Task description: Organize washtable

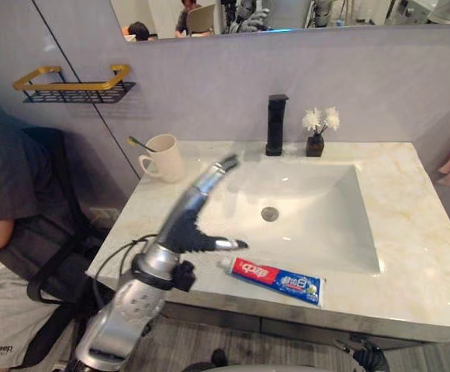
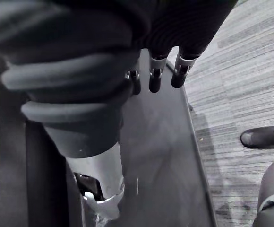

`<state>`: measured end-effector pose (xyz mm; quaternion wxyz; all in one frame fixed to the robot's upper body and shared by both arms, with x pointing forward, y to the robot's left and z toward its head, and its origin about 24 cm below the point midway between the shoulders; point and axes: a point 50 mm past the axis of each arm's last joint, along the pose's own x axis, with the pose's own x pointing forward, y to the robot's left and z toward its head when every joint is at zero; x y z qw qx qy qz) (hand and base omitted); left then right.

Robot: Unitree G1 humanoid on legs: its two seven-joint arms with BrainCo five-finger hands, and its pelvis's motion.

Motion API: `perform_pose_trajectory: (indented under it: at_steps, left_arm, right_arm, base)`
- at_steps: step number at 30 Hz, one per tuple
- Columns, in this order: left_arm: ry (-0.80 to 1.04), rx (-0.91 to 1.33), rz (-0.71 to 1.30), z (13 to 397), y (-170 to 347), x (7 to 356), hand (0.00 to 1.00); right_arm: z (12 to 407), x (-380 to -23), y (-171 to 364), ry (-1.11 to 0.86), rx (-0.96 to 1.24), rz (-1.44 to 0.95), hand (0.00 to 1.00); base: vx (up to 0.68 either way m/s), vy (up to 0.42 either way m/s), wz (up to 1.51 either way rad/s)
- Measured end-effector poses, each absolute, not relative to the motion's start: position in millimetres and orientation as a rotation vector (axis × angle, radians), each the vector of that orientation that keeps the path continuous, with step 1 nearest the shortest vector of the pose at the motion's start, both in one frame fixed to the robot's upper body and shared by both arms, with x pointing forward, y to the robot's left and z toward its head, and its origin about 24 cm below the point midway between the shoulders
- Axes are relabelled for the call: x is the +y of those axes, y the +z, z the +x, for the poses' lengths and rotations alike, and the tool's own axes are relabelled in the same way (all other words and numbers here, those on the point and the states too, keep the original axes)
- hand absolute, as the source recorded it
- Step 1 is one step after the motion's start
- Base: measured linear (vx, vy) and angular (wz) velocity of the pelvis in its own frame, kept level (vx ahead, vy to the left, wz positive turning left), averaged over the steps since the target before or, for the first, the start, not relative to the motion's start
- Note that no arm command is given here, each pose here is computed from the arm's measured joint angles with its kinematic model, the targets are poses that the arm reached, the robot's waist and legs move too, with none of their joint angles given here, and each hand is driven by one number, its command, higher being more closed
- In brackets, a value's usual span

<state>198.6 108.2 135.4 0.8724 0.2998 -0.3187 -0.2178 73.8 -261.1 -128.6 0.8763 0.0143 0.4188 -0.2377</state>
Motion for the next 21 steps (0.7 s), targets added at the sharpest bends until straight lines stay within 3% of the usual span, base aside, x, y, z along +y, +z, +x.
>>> perform_pose_trajectory:
  at_steps: [10, 21]
  left_arm:
    - [-0.686, -0.463, 0.813, 198, 78, 94, 0.0]
    - [-0.741, -0.294, 0.994, 201, 34, 104, 0.0]
  right_arm:
    - [79, -255, -132, -0.437, 0.887, 0.017, 0.0]
    - [83, -251, -132, -0.405, 0.885, 0.003, 0.0]
  base:
    - [-0.02, -0.007, -0.1]
    - [-0.03, 0.008, -0.03]
